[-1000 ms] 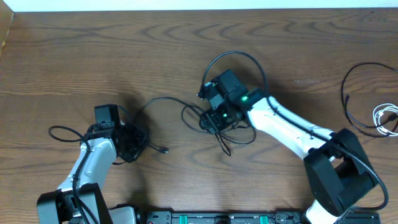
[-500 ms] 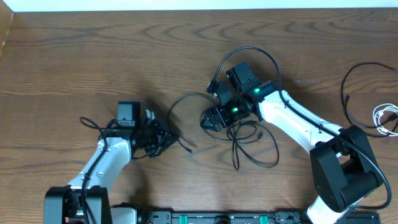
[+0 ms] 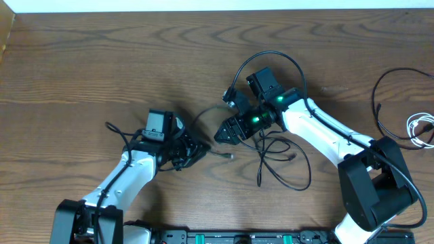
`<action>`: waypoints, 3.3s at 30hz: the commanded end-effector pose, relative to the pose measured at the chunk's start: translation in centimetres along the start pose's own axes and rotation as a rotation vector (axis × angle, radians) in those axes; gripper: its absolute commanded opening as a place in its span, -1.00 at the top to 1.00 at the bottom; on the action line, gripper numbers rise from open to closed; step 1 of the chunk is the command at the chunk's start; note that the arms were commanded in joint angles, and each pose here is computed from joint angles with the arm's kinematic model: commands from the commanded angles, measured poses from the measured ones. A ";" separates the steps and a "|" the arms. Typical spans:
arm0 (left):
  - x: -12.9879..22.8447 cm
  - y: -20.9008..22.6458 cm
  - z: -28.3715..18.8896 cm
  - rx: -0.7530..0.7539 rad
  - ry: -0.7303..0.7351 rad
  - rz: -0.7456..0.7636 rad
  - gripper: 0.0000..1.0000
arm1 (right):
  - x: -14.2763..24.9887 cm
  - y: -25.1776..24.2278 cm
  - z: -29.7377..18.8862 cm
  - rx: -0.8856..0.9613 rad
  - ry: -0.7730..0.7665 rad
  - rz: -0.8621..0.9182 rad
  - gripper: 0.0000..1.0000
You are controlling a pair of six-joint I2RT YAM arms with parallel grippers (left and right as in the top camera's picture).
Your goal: Untangle cables
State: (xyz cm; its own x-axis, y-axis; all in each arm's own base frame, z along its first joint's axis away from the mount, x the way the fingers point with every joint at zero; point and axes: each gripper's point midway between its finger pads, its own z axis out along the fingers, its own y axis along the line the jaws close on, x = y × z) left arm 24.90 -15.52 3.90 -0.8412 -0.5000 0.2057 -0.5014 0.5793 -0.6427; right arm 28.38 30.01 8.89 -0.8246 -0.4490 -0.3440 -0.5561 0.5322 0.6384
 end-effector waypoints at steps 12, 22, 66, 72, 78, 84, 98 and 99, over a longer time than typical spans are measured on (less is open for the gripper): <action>-1.1 1.5 0.5 -0.105 -0.084 0.159 -0.22 | 0.6 -2.4 -4.1 0.035 -0.022 0.098 -0.50; -4.4 3.3 -0.5 -0.242 -0.266 0.210 -0.35 | 7.0 -5.1 -5.0 0.252 0.214 0.241 -0.60; -6.3 5.0 -1.6 -0.359 -0.380 0.221 0.18 | 6.0 -3.7 0.5 0.199 0.080 0.412 -0.43; -5.7 5.6 -1.3 -0.362 -0.352 0.213 0.18 | 4.0 -3.6 0.7 0.183 0.005 0.398 -0.25; -5.3 6.3 -1.2 -0.371 -0.340 0.207 0.18 | 1.8 -2.6 1.5 0.161 -0.068 0.300 -0.12; -5.3 6.3 -1.1 -0.372 -0.338 0.207 0.31 | 0.6 -1.8 2.5 0.202 -0.116 0.216 0.31; -5.3 6.3 -1.1 -0.369 -0.342 0.189 0.63 | -0.1 -0.4 4.2 0.297 -0.144 0.025 -0.19; -5.3 6.3 -1.1 -0.369 -0.342 0.189 0.63 | -0.2 -0.5 4.1 0.297 -0.147 0.011 -0.28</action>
State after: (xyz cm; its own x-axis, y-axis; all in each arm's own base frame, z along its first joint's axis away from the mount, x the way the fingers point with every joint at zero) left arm 26.45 -8.56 0.06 -0.8381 -0.5096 -0.1946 -0.4283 0.8357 -0.3438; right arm 27.88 32.90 5.01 -0.8560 -0.3278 -0.3998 -0.4963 0.7377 0.4578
